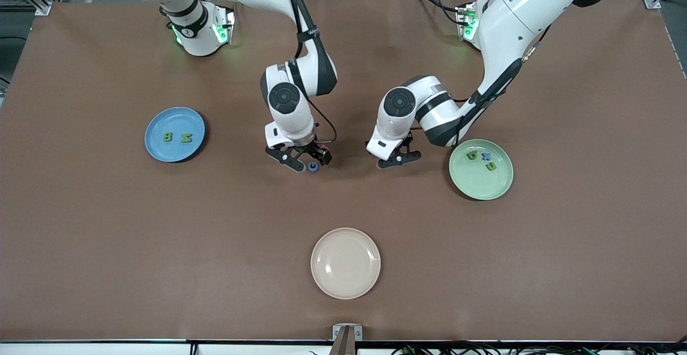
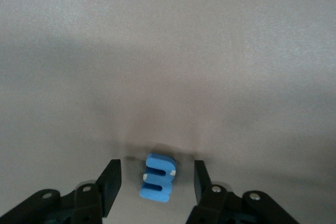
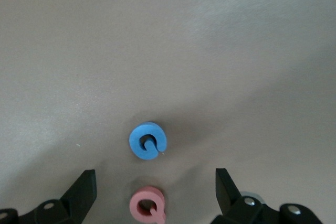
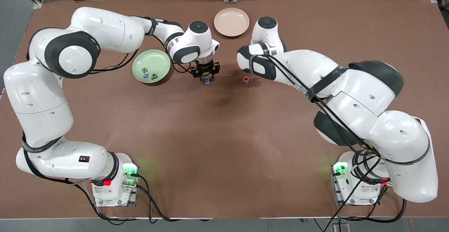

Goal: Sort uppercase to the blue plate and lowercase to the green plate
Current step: 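Grasp the blue m with the left gripper while the right gripper grasps G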

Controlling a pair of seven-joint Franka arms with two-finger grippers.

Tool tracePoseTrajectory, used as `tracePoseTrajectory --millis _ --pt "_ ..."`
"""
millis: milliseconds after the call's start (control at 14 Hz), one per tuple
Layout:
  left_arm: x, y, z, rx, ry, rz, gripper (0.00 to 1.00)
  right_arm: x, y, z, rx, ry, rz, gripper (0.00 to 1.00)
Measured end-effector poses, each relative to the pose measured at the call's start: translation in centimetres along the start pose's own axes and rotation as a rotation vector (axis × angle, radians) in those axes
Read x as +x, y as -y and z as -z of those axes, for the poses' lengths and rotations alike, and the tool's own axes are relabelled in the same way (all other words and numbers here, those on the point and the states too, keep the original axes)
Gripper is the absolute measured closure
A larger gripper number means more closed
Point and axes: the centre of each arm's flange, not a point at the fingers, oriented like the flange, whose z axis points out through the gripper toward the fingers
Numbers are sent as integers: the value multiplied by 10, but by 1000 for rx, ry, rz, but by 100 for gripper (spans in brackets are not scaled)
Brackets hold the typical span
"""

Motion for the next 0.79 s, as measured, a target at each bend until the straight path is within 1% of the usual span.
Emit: tracePoseTrajectory --millis 72,143,215,287,358,430,502,573,645,717,788 --pt "0 0 -2 3 0 -3 40 -2 1 -9 3 -9 1 1" --pt "0 1 -4 4 1 -6 40 -2 0 -17 3 -16 2 2" --pt "-1 1 -5 5 1 -7 45 -2 -1 -24 -2 -19 3 3" --pt "-1 1 -5 5 2 -7 45 -2 -3 -29 -7 -21 2 5" --pt "-1 0 -4 3 1 -7 52 -1 -3 -31 -10 -23 2 7" --pt "0 -1 -3 1 0 -8 62 1 -3 -31 -9 -23 0 12" --pt "-1 -1 -3 0 -1 -8 69 2 -3 -31 -8 -23 -1 13" --pt "-1 -1 -3 0 -1 -8 70 3 -2 -30 -5 -24 -2 19" --pt "0 -1 -3 0 -1 -8 72 4 -2 -29 -5 -24 -2 19" --pt "0 -1 -3 0 -2 -7 72 6 -1 -28 -2 -24 -3 24" --pt "3 1 -2 0 -4 -3 72 7 -1 -28 -1 -24 -3 25"
